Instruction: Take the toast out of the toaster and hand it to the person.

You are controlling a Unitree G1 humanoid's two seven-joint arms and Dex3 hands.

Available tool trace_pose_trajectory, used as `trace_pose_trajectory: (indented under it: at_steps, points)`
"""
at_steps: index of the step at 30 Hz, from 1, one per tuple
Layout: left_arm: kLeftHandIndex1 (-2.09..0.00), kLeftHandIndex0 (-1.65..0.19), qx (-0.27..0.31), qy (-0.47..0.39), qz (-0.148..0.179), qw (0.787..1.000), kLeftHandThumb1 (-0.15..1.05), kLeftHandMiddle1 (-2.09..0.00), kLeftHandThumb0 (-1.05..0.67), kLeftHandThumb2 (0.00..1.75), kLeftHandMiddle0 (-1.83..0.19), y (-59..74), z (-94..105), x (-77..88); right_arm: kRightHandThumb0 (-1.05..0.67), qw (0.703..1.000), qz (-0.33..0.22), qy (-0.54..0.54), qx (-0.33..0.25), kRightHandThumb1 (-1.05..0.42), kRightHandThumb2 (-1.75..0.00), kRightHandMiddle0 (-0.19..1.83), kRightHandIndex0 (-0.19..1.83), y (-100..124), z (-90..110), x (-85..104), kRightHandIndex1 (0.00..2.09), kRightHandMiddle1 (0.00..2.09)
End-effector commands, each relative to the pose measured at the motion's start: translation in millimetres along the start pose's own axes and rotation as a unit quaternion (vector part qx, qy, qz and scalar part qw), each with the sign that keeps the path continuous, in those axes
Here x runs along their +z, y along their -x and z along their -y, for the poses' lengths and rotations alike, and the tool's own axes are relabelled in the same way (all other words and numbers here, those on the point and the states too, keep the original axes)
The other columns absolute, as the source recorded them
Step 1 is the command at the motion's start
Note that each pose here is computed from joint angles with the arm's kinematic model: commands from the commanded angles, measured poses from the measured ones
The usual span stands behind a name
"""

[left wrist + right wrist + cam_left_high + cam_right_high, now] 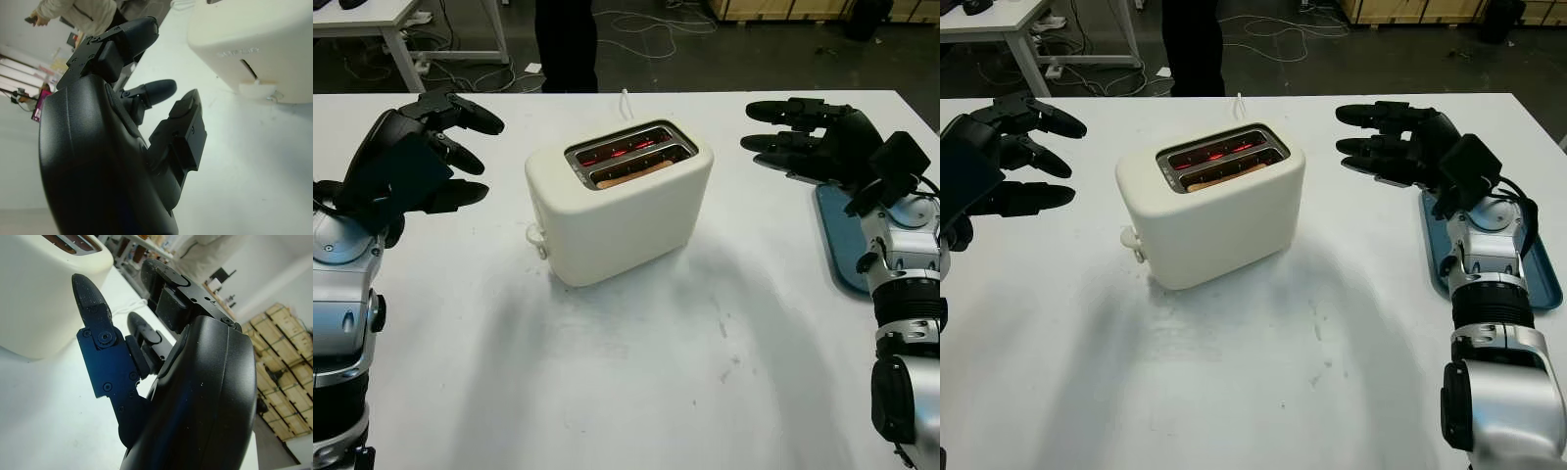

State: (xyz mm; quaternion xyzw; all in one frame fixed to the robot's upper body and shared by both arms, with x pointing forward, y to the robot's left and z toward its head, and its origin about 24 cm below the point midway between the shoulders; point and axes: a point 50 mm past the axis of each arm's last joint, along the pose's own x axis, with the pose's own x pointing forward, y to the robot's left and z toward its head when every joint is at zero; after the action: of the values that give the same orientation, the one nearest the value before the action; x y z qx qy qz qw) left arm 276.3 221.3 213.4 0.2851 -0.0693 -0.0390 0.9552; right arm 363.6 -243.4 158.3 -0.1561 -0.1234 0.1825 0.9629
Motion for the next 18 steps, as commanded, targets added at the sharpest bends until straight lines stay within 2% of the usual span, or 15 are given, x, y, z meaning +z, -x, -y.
trace_pose_trajectory:
  at_steps: [1,18]
  points:
    - [-1.08,-0.33,0.003,-0.004,0.005,1.000,0.92,-1.38,0.45,0.19,-0.36,1.0,-2.1,3.5,-0.50,1.000,-0.001,-0.002,0.001,-0.76,0.00,0.80,0.89,0.9,-0.8,-1.1,0.01,0.00]
    - [-1.09,-0.33,0.000,0.005,0.011,1.000,0.92,-1.41,0.46,0.22,-0.37,-0.3,-1.7,3.2,-0.48,1.000,-0.004,-0.003,-0.001,-0.75,0.00,0.83,0.95,0.3,-0.3,-2.1,0.03,0.01]
